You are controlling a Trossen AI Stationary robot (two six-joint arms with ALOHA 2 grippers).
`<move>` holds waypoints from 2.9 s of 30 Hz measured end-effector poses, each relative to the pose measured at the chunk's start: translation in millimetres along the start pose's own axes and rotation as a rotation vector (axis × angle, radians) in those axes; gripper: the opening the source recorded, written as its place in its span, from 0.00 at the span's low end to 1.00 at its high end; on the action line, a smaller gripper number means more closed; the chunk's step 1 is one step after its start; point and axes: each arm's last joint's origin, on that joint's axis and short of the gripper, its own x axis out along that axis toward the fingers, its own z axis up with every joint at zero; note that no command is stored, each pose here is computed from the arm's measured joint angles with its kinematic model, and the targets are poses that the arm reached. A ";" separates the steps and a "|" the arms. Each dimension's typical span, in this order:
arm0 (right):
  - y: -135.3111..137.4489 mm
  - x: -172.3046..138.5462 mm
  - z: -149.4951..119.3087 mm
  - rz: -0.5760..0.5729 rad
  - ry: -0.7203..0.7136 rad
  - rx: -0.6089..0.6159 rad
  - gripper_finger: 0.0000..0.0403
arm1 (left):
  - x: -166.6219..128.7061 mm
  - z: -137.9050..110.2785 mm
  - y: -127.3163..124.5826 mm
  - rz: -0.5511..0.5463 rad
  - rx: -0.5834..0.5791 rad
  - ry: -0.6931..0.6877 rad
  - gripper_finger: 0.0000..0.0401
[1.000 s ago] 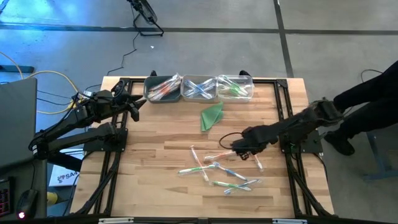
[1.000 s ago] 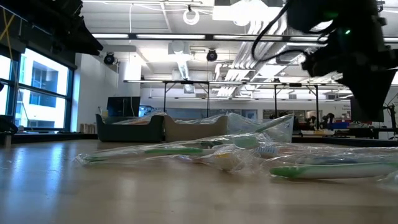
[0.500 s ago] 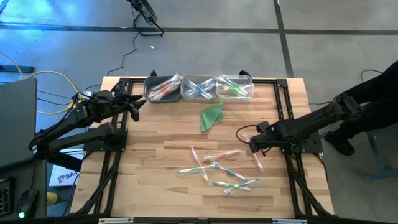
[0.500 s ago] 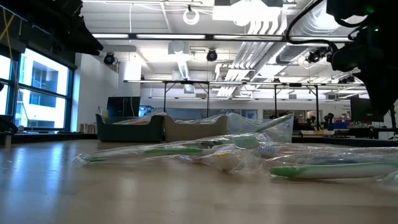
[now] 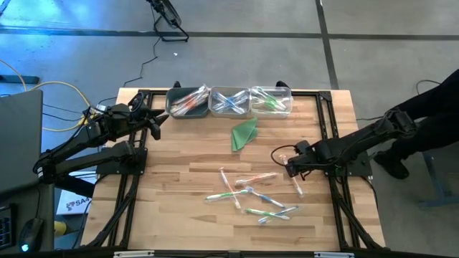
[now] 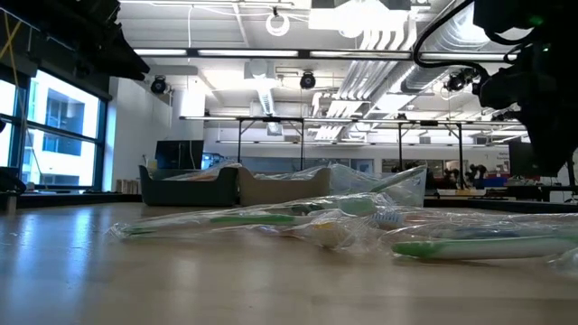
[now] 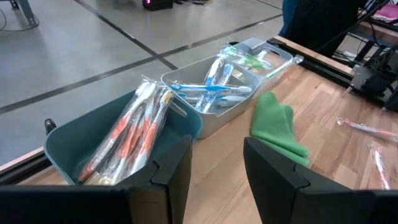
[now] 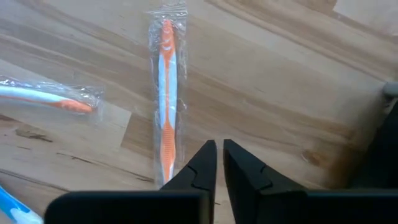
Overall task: Pick & Place Toothbrushes
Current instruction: Put the orange toothbrush into the dark blue bin
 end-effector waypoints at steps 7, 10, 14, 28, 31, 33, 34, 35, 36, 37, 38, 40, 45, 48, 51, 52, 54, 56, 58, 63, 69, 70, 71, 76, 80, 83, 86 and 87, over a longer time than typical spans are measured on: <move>0.4 0.0 0.1 0.004 -0.001 0.000 0.23 | 0.0 0.0 0.0 0.000 0.000 0.000 0.36; 2.7 0.0 0.1 0.028 0.001 0.003 0.31 | 0.0 0.0 0.0 0.000 0.000 0.000 0.36; 5.4 -0.1 0.4 0.056 -0.001 0.006 0.36 | 0.0 0.0 0.0 0.000 0.000 0.000 0.36; 10.6 -0.4 0.9 0.109 -0.009 0.014 0.37 | 0.1 0.0 0.0 0.000 0.000 0.001 0.36; 10.8 -0.5 1.0 0.111 -0.010 0.014 0.37 | 0.0 0.0 0.0 0.000 0.000 0.000 0.36; 10.8 -0.5 1.2 0.110 -0.020 0.014 0.37 | 0.0 0.0 0.0 0.000 0.000 0.000 0.36; 10.8 -0.5 1.5 0.109 -0.030 0.015 0.37 | 0.0 0.0 0.0 0.000 0.000 0.000 0.36; 10.7 -0.5 1.9 0.108 -0.041 0.016 0.37 | 0.0 0.0 0.0 0.000 0.000 0.000 0.36; 10.8 -0.5 2.2 0.109 -0.052 0.017 0.37 | 0.1 0.0 0.0 0.000 0.000 0.001 0.36; 11.0 -0.5 2.4 0.110 -0.059 0.017 0.37 | 0.0 0.0 0.0 0.000 0.000 0.000 0.36; 11.2 -0.6 2.6 0.112 -0.064 0.018 0.37 | 0.0 0.0 0.0 0.000 0.000 0.000 0.36; 11.6 -0.6 2.7 0.115 -0.066 0.019 0.37 | 0.0 0.0 0.0 0.000 0.000 0.000 0.36; 11.8 -0.3 2.7 0.118 -0.067 0.019 0.37 | 0.0 0.0 0.0 0.000 0.000 0.000 0.36; 10.5 6.9 1.5 0.128 -0.067 0.021 0.37 | 0.0 0.0 0.0 0.000 0.000 0.000 0.36; 8.8 17.3 -1.1 0.152 -0.034 0.026 0.37 | 0.0 0.0 0.0 0.001 0.000 0.001 0.36; 8.4 20.6 -2.1 0.162 -0.018 0.028 0.37 | 0.0 0.0 0.0 0.000 0.000 0.000 0.36; 6.8 26.7 -4.0 0.176 0.015 0.029 0.37 | 0.1 -0.1 0.0 0.000 0.001 0.001 0.36; 6.4 31.0 -5.4 0.193 0.040 0.030 0.37 | 0.1 -0.1 0.0 0.000 0.001 0.001 0.36; 5.9 35.1 -6.5 0.212 0.053 0.032 0.37 | 0.0 -0.1 0.0 0.000 0.000 0.001 0.36; 8.8 38.8 -7.6 0.271 0.076 0.033 0.37 | 0.0 -0.1 0.0 0.000 0.000 0.001 0.36; 6.9 42.7 -8.3 0.222 0.077 0.026 0.37 | 0.0 -0.1 0.0 0.001 0.000 0.001 0.36; 6.7 44.4 -8.8 0.206 0.083 0.023 0.37 | 0.1 -0.1 0.0 0.001 0.000 0.001 0.36; 7.1 46.5 -9.4 0.193 0.094 0.018 0.37 | 0.0 -0.1 0.0 0.000 0.000 0.001 0.36; 14.3 59.3 -14.4 0.145 0.116 -0.010 0.37 | 0.0 -0.1 0.0 0.000 0.001 0.001 0.36; 16.6 65.4 -18.9 0.106 0.108 -0.028 0.37 | 0.1 -0.1 0.0 0.001 0.001 0.001 0.36; 15.9 65.2 -20.2 0.100 0.094 -0.007 0.35 | 0.1 -0.1 0.0 0.000 0.001 0.001 0.36; 13.9 63.8 -20.1 0.104 0.079 0.022 0.30 | 0.0 -0.1 0.0 0.000 0.001 0.001 0.36; 13.4 63.2 -19.9 0.106 0.076 0.026 0.29 | 0.1 -0.1 0.0 0.001 0.000 0.001 0.36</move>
